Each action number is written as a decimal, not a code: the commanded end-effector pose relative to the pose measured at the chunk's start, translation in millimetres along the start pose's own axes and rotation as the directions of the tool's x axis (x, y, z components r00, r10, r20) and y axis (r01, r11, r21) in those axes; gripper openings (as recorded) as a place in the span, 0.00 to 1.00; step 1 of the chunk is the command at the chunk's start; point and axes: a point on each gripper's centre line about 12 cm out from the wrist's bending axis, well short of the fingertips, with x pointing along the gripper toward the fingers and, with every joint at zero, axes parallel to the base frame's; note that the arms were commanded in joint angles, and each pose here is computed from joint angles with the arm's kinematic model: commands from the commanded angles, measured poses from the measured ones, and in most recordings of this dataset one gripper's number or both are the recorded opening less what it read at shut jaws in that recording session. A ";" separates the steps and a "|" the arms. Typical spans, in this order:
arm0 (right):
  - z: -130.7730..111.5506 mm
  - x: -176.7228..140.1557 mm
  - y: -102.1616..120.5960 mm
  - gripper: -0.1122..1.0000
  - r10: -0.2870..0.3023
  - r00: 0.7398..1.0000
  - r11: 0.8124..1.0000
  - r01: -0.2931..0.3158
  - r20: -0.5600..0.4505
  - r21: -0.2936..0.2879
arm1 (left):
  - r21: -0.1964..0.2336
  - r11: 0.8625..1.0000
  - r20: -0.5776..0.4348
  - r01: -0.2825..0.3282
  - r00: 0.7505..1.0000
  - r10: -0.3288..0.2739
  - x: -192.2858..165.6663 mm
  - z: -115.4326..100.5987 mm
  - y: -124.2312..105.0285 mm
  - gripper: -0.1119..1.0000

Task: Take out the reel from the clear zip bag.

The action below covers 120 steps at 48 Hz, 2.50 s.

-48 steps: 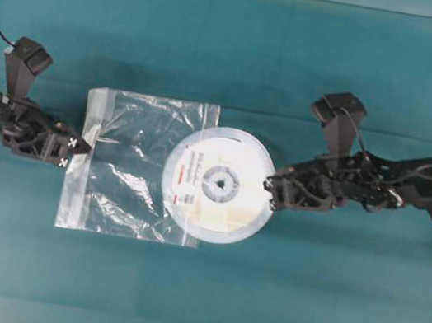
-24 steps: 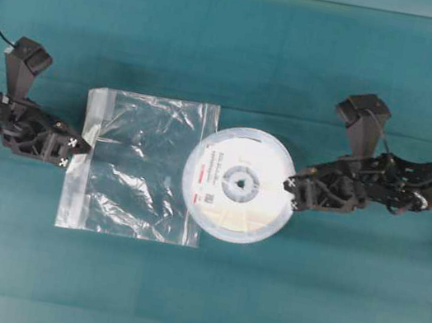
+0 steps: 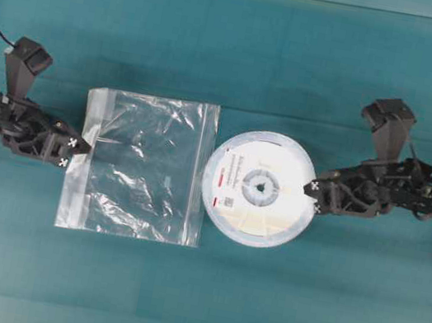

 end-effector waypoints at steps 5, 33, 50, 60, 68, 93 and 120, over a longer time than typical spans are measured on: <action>0.1 -3.8 0.6 0.14 0.006 1.000 1.000 -0.006 -0.003 0.013 | 0.006 1.000 0.007 0.015 1.000 -0.015 0.1 2.1 -4.1 0.10; -2.6 -11.0 -6.4 0.14 0.010 1.000 1.000 -0.010 0.002 0.020 | 0.005 1.000 0.007 0.017 1.000 -0.017 0.3 2.1 -4.8 0.10; -4.1 -13.4 -9.8 0.14 0.007 1.000 1.000 -0.007 0.001 0.026 | 0.004 1.000 0.009 0.019 1.000 -0.019 1.0 3.2 -6.0 0.10; -3.5 -13.4 -9.0 0.14 0.010 1.000 1.000 -0.010 0.004 0.028 | 0.004 1.000 0.010 0.021 1.000 -0.021 0.9 3.3 -6.1 0.10; -3.3 -13.7 -8.7 0.14 0.012 1.000 1.000 -0.013 0.006 0.026 | 0.005 1.000 0.009 0.020 1.000 -0.020 1.0 2.9 -6.1 0.10; -2.9 -13.6 -6.9 0.88 0.014 1.000 1.000 -0.014 0.002 0.025 | 0.004 1.000 -0.008 -0.008 1.000 0.008 1.8 2.1 -4.7 0.10; -2.4 -16.1 -1.5 0.91 0.034 0.999 0.999 -0.034 0.006 0.014 | 0.003 1.000 0.004 0.010 1.000 -0.010 -0.2 3.8 -6.8 0.15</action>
